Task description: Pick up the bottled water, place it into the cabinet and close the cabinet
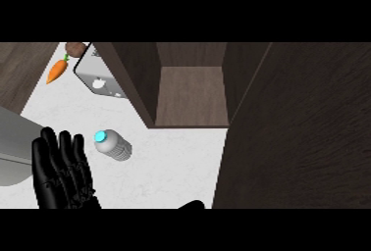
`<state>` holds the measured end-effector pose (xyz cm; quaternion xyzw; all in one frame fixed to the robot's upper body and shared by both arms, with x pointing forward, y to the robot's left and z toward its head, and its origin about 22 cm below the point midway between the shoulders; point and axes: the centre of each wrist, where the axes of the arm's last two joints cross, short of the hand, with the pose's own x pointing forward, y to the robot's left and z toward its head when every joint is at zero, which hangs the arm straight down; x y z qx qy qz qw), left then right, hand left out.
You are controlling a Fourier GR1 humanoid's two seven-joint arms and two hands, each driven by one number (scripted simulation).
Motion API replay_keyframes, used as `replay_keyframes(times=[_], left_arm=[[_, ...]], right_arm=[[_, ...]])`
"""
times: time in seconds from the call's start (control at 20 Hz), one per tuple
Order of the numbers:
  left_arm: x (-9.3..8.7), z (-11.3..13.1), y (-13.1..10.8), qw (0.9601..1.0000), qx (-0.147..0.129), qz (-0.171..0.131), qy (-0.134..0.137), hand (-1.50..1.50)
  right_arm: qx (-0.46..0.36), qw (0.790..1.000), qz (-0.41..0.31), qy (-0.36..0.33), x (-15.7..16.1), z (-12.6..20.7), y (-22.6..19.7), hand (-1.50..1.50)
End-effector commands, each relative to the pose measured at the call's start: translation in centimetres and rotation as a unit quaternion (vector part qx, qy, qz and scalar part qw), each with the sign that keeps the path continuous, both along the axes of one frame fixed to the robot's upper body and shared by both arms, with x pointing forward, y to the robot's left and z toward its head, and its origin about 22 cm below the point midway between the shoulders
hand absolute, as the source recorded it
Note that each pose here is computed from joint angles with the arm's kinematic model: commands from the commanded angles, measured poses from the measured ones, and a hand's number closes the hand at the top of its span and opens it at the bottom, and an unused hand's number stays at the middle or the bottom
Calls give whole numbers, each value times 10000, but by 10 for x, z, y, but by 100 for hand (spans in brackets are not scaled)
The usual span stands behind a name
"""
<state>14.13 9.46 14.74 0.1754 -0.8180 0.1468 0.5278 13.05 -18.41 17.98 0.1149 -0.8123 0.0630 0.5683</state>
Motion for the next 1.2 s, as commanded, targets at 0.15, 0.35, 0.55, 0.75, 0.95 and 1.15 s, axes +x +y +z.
replay_keyframes(times=[0.15, 0.35, 0.55, 0.75, 0.95, 1.15], left_arm=[[9, -19, -14, 9996, -28, 203, 186, -150], [24, -24, -17, 9995, -55, 242, 201, -150], [28, -14, 22, 9988, -131, 361, 317, -150], [42, -41, 19, 9977, -204, 498, 417, -150], [47, -46, 42, 9951, -111, 683, 706, -150], [52, -66, 61, 9924, -137, 867, 863, -150]], right_arm=[[-66, 9995, -101, -293, -31, 21, -13, -150], [-57, 9996, -122, -247, -38, 22, -11, -150], [-116, 9994, -107, -297, -38, 28, -15, -150], [10, 9997, -66, -225, -32, 12, -4, -150], [-127, 9994, -20, -318, -46, 19, -14, -150], [-62, 9996, -45, -269, -36, 28, -12, -150]])
